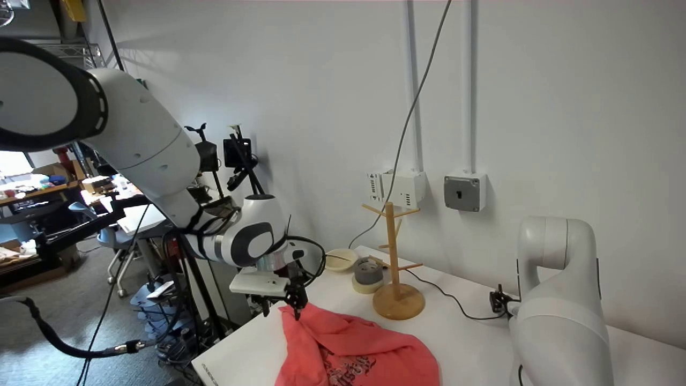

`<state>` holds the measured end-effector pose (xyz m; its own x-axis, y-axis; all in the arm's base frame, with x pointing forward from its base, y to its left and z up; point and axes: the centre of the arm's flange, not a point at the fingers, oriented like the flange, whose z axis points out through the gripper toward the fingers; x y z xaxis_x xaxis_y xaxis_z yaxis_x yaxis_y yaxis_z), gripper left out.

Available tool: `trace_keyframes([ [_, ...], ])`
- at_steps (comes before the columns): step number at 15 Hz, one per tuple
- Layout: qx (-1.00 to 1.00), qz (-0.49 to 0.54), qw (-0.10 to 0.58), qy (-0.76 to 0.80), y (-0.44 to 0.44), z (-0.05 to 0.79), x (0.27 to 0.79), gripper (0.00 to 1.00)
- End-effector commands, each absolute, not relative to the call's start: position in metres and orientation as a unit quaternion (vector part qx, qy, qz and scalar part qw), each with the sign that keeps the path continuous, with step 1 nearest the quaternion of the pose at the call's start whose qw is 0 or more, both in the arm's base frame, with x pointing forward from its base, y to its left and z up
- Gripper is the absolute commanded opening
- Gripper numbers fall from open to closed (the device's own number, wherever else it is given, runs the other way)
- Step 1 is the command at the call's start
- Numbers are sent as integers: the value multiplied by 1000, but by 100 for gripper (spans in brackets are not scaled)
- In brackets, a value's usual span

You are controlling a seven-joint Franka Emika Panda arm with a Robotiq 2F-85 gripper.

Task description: Unfold the peach shirt

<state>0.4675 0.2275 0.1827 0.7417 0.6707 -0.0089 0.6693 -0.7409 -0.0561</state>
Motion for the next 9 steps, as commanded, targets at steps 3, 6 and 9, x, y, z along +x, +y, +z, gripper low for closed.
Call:
trace_keyframes([
  [3,-923,0,1,-385,164,176,433,100],
  [6,-923,-12,-7,-385,148,161,425,100],
  [9,-924,-16,-14,-382,136,145,416,100],
])
